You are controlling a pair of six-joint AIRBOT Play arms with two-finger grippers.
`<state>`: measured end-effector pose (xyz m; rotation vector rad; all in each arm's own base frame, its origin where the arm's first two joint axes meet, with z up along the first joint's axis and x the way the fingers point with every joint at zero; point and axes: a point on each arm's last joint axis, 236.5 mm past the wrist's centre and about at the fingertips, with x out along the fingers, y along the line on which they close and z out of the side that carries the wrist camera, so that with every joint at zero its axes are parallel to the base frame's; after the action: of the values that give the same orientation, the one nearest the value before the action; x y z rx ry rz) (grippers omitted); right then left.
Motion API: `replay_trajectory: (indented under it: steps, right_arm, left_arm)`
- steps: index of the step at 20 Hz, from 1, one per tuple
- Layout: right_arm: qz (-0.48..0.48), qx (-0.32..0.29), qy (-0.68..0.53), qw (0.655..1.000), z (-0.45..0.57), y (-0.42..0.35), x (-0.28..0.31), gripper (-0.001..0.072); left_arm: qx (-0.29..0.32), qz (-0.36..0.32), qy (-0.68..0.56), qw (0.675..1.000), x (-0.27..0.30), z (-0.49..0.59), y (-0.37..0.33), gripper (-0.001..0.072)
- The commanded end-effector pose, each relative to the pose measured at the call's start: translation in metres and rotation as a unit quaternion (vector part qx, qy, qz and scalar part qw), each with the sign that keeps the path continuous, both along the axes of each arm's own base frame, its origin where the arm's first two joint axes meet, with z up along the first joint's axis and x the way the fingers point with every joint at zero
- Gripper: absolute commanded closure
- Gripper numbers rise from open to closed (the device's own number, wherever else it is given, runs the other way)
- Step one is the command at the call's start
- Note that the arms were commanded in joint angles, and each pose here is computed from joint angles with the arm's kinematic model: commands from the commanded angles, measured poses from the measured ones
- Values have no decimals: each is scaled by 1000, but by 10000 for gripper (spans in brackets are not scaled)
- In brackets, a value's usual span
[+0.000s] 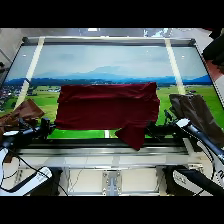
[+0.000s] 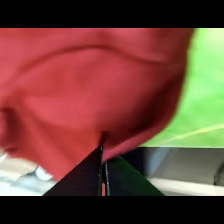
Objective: Fold the shirts.
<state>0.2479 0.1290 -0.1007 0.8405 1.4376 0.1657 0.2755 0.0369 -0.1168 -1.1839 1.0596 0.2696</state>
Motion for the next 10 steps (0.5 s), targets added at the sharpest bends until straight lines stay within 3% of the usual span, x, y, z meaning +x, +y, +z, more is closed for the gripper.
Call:
replay_trajectory:
  steps: [1,5,10]
  right_arm:
    - [73,16,-31,997,44,14,-6,695]
    - [102,-32,-39,994,102,-2,-30,696]
    - [81,-28,-125,988,129,14,4,697]
  left_arm:
    - [7,-35,-60,998,10,50,3,695]
    - [126,-97,-25,987,-35,77,25,696]
    - [131,-208,-17,969,-47,85,-17,698]
